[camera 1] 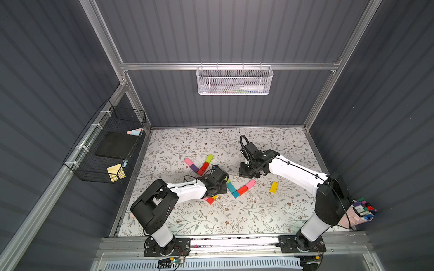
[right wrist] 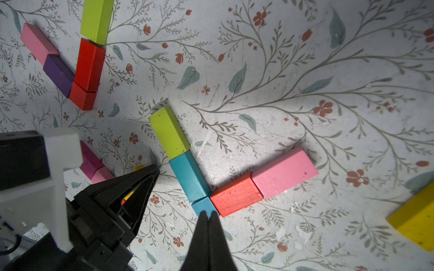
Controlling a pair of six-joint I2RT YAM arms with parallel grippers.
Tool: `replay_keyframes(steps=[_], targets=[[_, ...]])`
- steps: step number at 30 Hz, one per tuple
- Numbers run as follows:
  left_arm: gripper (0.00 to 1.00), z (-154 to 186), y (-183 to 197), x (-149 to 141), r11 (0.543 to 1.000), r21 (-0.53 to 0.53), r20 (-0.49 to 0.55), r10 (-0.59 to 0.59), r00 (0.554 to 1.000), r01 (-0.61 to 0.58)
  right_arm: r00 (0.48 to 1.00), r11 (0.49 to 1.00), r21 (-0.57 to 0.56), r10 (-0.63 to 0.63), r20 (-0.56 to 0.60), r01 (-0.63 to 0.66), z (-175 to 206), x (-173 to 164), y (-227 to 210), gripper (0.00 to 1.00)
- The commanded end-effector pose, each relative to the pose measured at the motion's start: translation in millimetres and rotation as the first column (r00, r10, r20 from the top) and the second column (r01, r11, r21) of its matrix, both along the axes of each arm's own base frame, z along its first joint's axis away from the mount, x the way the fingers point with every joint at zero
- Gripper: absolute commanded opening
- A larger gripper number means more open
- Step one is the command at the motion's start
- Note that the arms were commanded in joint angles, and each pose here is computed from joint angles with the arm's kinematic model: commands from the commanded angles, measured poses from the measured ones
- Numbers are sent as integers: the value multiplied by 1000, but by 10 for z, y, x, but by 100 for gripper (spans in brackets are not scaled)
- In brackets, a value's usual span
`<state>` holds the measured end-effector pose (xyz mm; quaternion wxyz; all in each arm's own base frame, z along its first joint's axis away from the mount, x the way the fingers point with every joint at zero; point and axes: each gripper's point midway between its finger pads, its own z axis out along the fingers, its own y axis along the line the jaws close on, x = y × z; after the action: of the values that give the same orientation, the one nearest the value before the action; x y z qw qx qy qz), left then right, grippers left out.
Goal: Assemble the letter v with building blocks
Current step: Assemble the building block at the center of the board.
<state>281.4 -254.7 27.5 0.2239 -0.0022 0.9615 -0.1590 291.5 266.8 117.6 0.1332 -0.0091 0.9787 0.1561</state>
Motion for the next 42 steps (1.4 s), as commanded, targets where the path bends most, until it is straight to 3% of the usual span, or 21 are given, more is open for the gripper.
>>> replay_keyframes(steps=[1, 27, 36, 42], targets=[[0, 42, -12, -59, 1000, -8, -3, -15, 1000, 15, 1000, 1000, -16, -6, -25, 5, -80, -8, -22, 0], [0, 73, 84, -36, 999, 27, 13, 26, 1000, -27, 999, 1000, -9, -4, -32, 3, -80, -13, -5, 0], [0, 483, -105, 169, 998, -58, 100, 35, 994, -29, 999, 1000, -8, 0, -39, -1, -105, -20, 5, 0], [0, 324, -33, 162, 998, -3, 67, 58, 996, -58, 1000, 1000, -18, -6, -31, 6, -96, -26, -32, 0]])
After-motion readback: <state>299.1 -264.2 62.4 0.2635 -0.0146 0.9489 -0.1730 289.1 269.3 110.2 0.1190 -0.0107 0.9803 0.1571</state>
